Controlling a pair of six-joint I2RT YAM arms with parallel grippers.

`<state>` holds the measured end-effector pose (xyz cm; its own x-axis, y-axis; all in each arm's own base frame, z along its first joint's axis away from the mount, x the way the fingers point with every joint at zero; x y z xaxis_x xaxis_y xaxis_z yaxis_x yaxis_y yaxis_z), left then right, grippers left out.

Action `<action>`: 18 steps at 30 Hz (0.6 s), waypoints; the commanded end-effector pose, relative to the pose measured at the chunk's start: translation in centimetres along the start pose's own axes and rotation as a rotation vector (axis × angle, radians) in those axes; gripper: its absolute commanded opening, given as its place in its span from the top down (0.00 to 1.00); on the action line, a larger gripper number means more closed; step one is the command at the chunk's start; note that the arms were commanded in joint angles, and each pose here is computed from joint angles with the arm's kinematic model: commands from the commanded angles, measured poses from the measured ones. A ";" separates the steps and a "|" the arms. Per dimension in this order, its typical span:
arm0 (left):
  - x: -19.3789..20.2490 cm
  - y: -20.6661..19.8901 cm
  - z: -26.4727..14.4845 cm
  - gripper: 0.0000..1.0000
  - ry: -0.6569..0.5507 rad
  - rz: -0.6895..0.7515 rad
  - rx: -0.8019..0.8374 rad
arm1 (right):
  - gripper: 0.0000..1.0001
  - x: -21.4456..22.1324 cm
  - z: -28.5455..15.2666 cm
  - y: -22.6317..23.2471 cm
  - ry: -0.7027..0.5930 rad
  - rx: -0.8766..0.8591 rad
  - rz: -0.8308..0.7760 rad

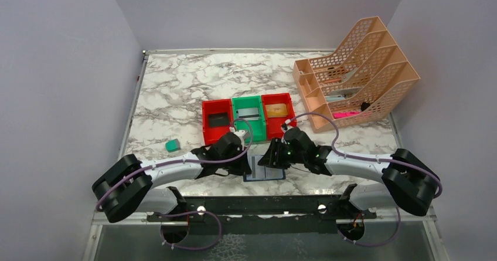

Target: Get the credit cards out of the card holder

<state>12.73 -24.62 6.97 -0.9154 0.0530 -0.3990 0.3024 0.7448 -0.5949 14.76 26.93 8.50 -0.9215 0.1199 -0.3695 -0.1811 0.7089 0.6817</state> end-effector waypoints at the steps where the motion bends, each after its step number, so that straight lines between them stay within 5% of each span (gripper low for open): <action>1: 1.5 2.8 0.8 0.90 0.016 -0.024 -0.114 | 0.52 0.0 0.5 0.0 0.005 -0.006 0.030; 9: 3.2 4.8 0.8 0.92 0.032 -0.047 -0.171 | 0.52 1.8 1.7 -1.3 0.102 0.011 0.057; 18: 3.1 4.5 1.3 0.95 0.049 -0.032 -0.170 | 0.59 1.7 1.8 -1.9 0.067 0.023 0.073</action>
<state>12.53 -24.15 5.09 -0.9225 0.0134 -0.3858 0.2579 0.7650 -0.5901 14.30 27.48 6.04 -0.9537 0.1040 -0.2822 -0.1248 0.7167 0.6861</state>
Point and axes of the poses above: each gripper's point midway between its finger pads, its own z axis out along the fingers, its own y axis along the line the jaws close on, x = y × z, the point moved 4 cm from there along -z, back along the fingers, and after that the axes turned 4 degrees about -z, right-handed, at the moved point
